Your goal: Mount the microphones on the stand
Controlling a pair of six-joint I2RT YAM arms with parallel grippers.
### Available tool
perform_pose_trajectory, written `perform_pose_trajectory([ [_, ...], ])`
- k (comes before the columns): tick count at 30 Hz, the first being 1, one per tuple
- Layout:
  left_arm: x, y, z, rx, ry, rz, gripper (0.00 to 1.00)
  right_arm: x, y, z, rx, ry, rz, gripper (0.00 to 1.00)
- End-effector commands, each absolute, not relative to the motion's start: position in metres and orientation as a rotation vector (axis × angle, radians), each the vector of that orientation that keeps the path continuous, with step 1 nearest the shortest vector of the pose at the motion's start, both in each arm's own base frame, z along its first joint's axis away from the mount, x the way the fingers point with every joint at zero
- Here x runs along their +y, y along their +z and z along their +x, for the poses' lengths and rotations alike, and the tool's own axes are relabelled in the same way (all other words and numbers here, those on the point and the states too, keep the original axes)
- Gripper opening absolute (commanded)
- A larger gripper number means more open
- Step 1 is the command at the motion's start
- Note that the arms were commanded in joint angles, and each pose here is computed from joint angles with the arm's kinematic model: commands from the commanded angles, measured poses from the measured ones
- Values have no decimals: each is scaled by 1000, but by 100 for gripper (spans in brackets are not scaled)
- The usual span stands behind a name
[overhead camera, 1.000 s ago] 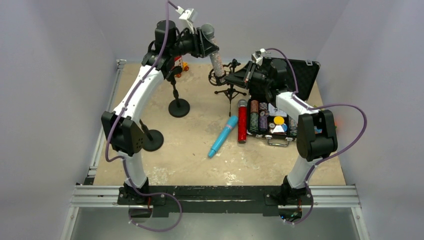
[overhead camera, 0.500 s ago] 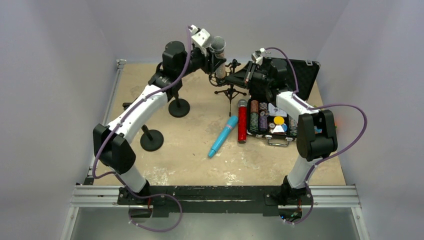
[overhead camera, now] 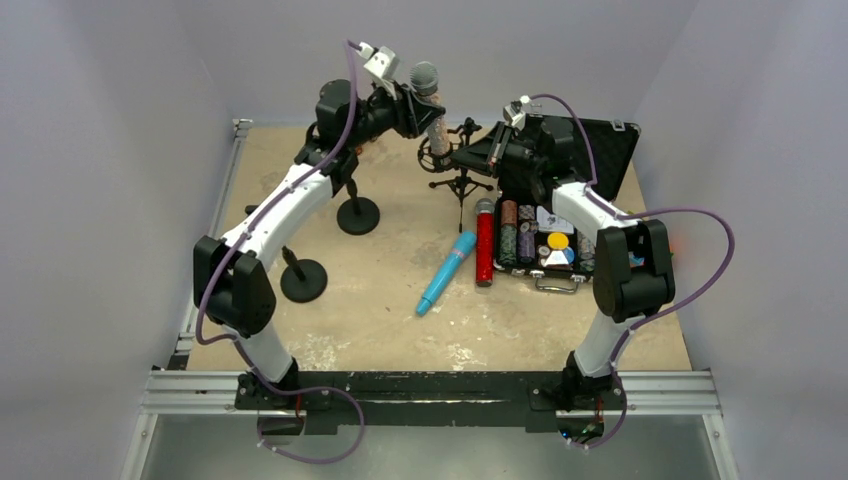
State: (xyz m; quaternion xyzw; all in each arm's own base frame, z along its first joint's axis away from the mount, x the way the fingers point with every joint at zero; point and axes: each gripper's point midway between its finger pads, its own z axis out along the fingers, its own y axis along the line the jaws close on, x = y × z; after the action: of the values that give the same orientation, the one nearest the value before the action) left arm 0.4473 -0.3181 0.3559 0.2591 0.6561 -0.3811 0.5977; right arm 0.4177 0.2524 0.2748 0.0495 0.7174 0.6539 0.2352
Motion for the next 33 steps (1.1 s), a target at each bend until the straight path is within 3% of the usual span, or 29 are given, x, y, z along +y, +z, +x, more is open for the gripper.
perform_pose_trajectory([
  [1, -308, 173, 407, 2228, -1111, 396, 0, 250, 278, 433, 1965, 1770, 242, 0],
  [6, -301, 152, 410, 2321, -1037, 329, 0, 250, 277, 433, 1966, 1766, 242, 0],
  [11, -292, 144, 403, 2404, -678, 465, 0, 249, 275, 433, 1969, 1763, 242, 0],
  [18, -285, 139, 392, 2422, -421, 655, 0, 250, 276, 433, 1969, 1763, 241, 0],
  [21, -288, 139, 382, 2444, -476, 703, 0, 250, 275, 433, 1971, 1762, 241, 0],
  [26, -305, 130, 369, 2488, -870, 577, 0, 250, 275, 433, 1969, 1757, 234, 0],
  [33, -292, 94, 370, 2548, -741, 589, 0, 249, 276, 432, 1969, 1751, 233, 0],
])
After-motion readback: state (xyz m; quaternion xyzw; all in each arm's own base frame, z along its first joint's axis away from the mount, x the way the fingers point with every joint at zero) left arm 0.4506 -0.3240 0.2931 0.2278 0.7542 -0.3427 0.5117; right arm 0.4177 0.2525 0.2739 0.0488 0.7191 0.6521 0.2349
